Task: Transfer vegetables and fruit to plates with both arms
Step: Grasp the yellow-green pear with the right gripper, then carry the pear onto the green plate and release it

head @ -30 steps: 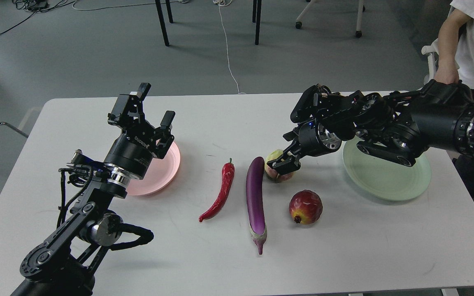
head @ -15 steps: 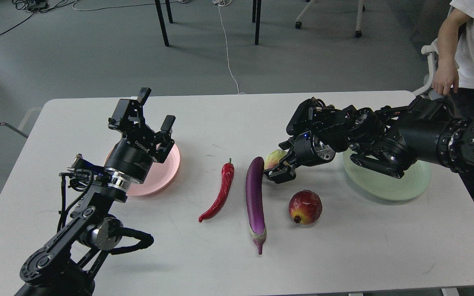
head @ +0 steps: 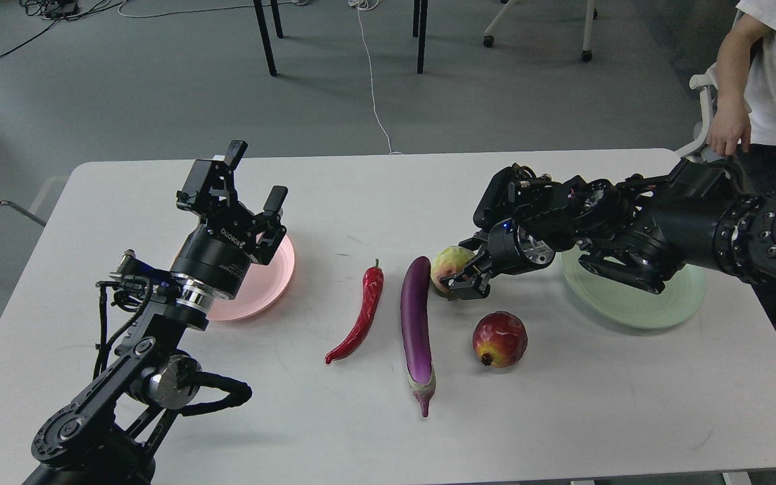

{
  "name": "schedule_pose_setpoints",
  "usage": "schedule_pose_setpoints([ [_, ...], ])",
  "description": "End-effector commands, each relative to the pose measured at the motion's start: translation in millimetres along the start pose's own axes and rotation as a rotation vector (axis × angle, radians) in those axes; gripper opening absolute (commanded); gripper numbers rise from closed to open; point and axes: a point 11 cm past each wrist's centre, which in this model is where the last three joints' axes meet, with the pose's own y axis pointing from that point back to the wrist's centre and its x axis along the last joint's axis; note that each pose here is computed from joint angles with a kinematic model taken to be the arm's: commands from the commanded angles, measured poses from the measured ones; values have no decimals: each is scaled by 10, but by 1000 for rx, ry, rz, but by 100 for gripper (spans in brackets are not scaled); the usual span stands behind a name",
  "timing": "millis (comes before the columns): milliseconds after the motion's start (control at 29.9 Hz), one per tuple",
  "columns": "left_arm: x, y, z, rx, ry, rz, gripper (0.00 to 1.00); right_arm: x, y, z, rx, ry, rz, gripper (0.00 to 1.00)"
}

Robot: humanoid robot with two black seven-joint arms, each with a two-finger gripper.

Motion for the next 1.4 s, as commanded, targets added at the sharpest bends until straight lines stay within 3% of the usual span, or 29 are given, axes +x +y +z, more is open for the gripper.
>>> schedule_pose_setpoints([
  [0,-3,-5,0,2,0,-1,98,99,204,123,-23,4,20,40],
  [234,-16,-8,5,-1,3,-5,98,60,1074,682,-168,-54,60,41],
  [535,-26,-7,6,-2,5,-6,98,-1115,1880,1120,-343,-104,-145,42],
  [870,-79,3,-39,0,23,-6,98,-1792,1879,1088,-366,-179,-214,45],
  [1137,-93,-2,-25,-5,24,-10,98,-1742,1616,1188,-392,-142,-195,46],
  [1305,-83,19,-39,0,23,-7,98,-1746,1520,1270,-423,-112,-211,53],
  [1371,-89,23,-49,2,25,-7,98,-1748,1470,1255,-418,-110,-210,61],
])
